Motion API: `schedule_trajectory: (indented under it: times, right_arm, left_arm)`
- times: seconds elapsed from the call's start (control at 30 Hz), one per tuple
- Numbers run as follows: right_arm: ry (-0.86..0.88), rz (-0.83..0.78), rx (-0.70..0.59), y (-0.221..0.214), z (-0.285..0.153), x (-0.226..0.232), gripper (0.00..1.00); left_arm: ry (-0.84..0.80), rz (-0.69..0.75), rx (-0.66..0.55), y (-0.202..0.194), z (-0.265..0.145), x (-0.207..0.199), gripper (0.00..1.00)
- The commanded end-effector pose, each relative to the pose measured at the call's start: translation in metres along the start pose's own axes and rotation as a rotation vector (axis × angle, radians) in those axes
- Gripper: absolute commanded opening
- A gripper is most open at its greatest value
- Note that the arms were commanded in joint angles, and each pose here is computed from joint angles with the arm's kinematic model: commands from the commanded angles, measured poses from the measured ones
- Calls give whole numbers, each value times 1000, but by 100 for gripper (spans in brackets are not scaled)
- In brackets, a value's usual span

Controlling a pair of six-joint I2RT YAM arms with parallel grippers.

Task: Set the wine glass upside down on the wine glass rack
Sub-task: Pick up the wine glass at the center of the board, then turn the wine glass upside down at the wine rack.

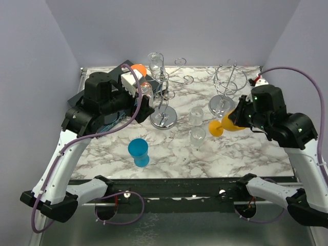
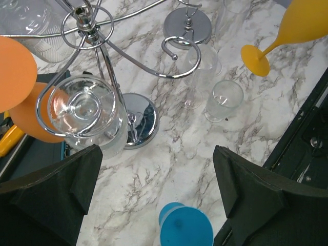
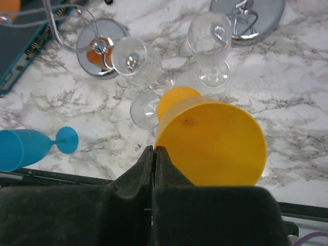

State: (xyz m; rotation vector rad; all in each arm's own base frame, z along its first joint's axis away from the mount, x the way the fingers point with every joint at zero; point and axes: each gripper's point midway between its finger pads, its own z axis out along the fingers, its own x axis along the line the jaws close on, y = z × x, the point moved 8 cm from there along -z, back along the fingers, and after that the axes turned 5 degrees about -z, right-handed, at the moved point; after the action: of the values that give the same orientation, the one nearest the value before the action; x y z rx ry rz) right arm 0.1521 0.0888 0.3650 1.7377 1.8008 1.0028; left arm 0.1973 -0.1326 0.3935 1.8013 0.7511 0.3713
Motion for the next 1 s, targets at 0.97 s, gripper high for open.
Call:
schedule_trajectory:
  times: [0.97]
  right_arm:
    - [738, -14, -611, 134, -72, 88, 0]
  left_arm:
    - [-314, -247, -97, 76, 43, -16, 99]
